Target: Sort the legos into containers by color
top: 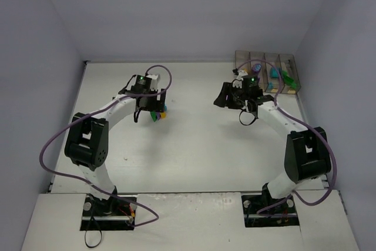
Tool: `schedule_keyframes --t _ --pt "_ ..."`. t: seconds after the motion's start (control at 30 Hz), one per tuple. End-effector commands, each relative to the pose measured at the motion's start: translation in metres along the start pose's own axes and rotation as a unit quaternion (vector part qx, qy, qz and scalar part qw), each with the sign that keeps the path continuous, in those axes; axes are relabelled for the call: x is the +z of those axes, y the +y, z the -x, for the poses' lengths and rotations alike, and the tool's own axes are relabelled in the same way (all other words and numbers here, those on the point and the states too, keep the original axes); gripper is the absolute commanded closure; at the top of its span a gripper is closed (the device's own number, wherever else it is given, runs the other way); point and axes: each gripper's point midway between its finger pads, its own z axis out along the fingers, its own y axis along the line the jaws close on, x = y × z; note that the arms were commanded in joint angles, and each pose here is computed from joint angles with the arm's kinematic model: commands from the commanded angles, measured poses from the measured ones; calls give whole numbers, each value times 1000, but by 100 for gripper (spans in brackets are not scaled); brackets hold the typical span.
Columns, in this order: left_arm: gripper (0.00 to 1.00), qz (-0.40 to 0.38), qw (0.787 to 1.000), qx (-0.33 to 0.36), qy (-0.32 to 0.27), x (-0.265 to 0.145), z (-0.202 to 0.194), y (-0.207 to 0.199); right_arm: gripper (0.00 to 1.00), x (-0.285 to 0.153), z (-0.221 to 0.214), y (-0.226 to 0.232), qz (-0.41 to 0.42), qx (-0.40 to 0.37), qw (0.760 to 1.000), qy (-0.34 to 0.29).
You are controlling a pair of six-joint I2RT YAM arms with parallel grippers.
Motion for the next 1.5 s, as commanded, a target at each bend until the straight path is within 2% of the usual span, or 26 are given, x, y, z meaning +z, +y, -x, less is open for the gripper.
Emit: schedule_keyframes --t 0.0,0.07,0.13,0.17,0.23,0.33,0.5,0.8,1.1,1.3,1.4,1.43,1.47 --pt "20 -10 993 -98 -59 -15 36 -16 52 -21 25 26 32 -10 998 -56" --pt "20 4 991 -120 -57 -15 33 -25 52 -23 23 26 32 -8 998 -57" --pt "20 68 988 -128 -44 -15 26 -14 51 -25 21 27 33 -8 998 -57" --pt "19 103 982 -150 -58 -18 35 -10 51 -26 19 28 33 -7 998 -57" --pt "17 149 971 -183 -21 -17 19 0 50 -27 19 29 35 -7 998 -58" --pt "13 200 959 -203 -9 -19 14 7 50 -27 14 28 34 -6 998 -56" --pt "13 200 952 -232 -2 -10 8 2 49 -28 8 26 32 -5 998 -51" --pt "14 190 953 -234 19 10 -6 -3 49 -25 0 23 33 -9 998 -43" --pt "29 186 956 -225 25 23 -14 -3 49 -23 -4 22 36 -8 999 -38" --pt "32 176 960 -217 19 28 -14 -4 49 -22 -7 21 36 -8 999 -36" --pt "41 171 963 -207 14 30 -12 -4 49 -22 -8 21 37 -7 999 -35" --pt "56 164 967 -196 12 28 -11 -6 49 -22 -8 25 44 -11 998 -35" --pt "56 161 967 -197 5 27 -7 -7 49 -23 -8 26 46 -11 998 -34"
